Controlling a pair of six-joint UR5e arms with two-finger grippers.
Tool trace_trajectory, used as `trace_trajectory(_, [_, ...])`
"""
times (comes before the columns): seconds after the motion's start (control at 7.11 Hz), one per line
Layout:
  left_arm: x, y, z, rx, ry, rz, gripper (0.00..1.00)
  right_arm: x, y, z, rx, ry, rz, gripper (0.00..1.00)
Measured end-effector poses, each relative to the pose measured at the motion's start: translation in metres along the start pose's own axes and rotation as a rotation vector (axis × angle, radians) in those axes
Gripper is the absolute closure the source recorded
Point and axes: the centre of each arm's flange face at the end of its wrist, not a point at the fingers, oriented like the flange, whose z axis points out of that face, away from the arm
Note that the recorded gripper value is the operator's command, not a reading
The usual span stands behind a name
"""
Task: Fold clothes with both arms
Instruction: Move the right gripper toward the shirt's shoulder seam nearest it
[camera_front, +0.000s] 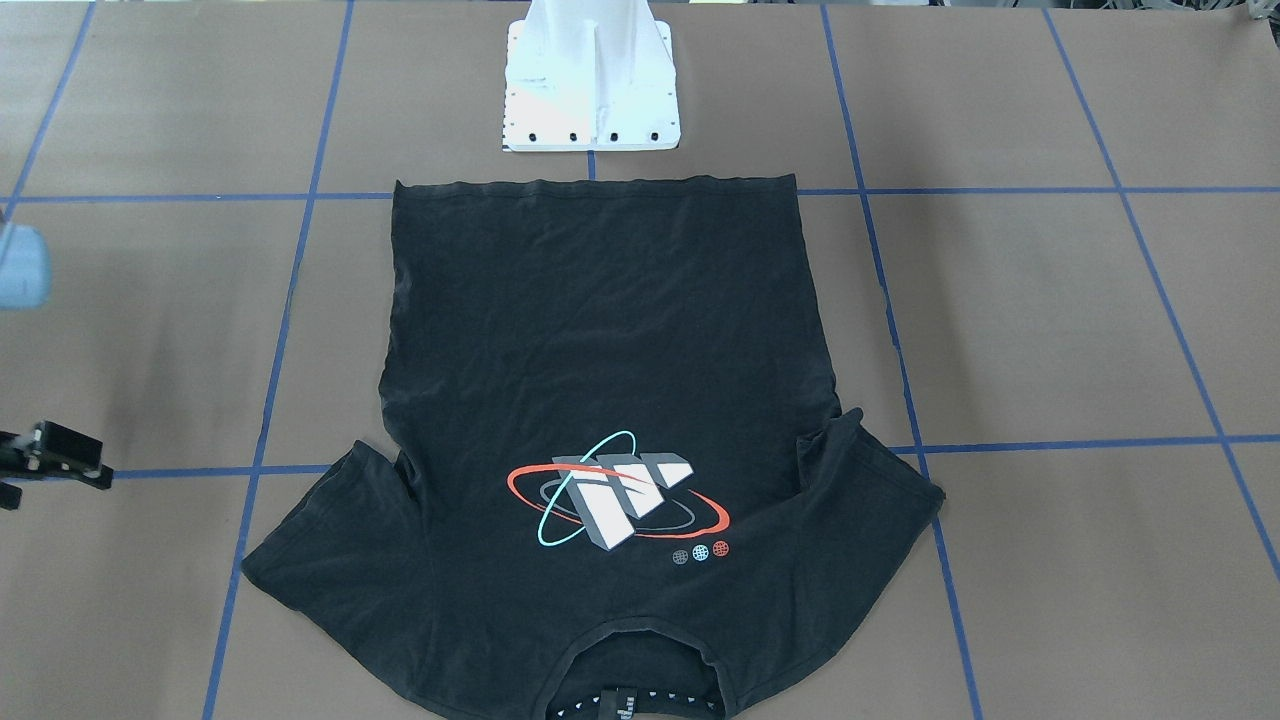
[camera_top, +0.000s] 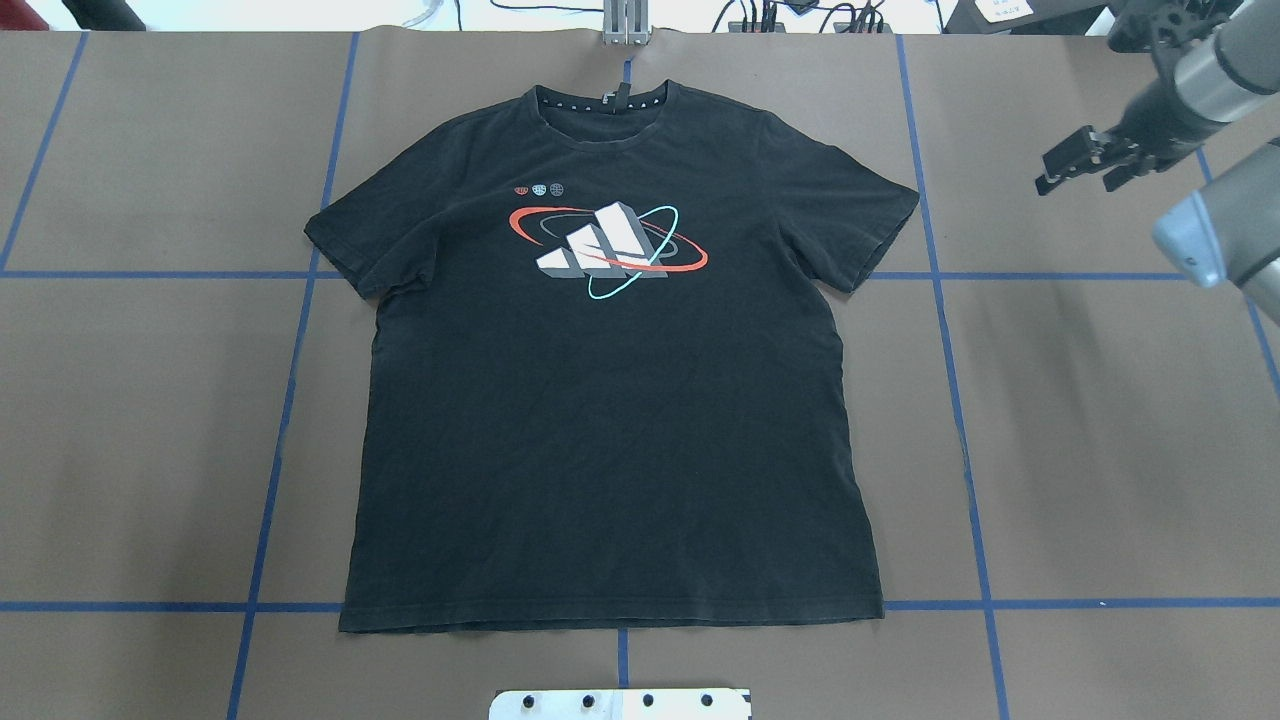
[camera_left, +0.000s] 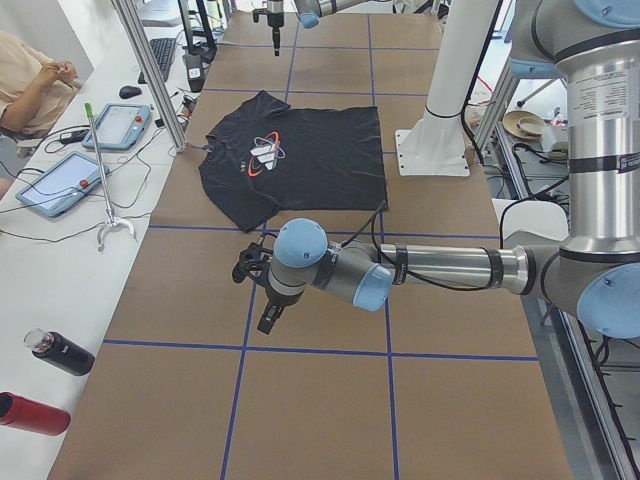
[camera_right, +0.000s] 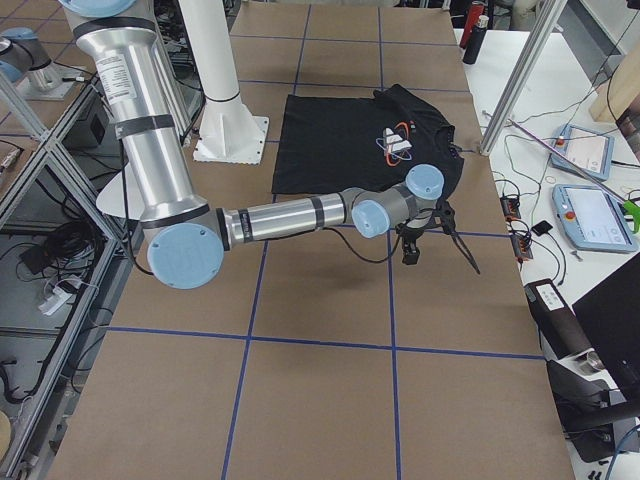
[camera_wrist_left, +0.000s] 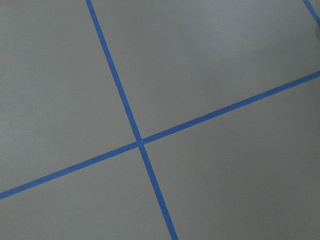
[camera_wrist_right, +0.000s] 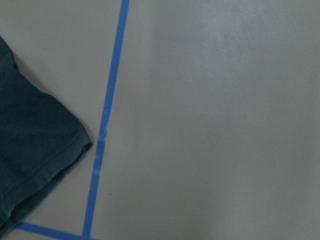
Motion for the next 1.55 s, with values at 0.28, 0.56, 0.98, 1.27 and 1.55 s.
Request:
trace_trajectory(0.28, [-0.005, -0.003, 0.005, 0.0, 0.001, -0.056, 0.07, -0.047, -0.024, 0.033, 0.068, 0.008, 0.001, 0.03])
trace_trajectory(0.56, [-0.003, -0.009, 0.003, 0.053, -0.002, -0.017, 0.01, -0.076, -0.036, 0.05, 0.077, 0.008, -0.014, 0.06])
trace_trajectory(0.98, [-0.002, -0.005, 0.005, 0.062, 0.013, -0.038, 0.01, -0.104, -0.035, 0.081, 0.066, 0.038, -0.04, 0.18])
trace_trajectory(1.27, [0.0, -0.006, 0.003, 0.069, 0.015, -0.058, 0.01, -0.109, -0.035, 0.096, 0.064, 0.064, -0.044, 0.25])
trace_trajectory(1.55, [0.001, -0.006, 0.003, 0.07, 0.017, -0.061, 0.01, -0.112, -0.034, 0.106, 0.064, 0.087, -0.047, 0.33])
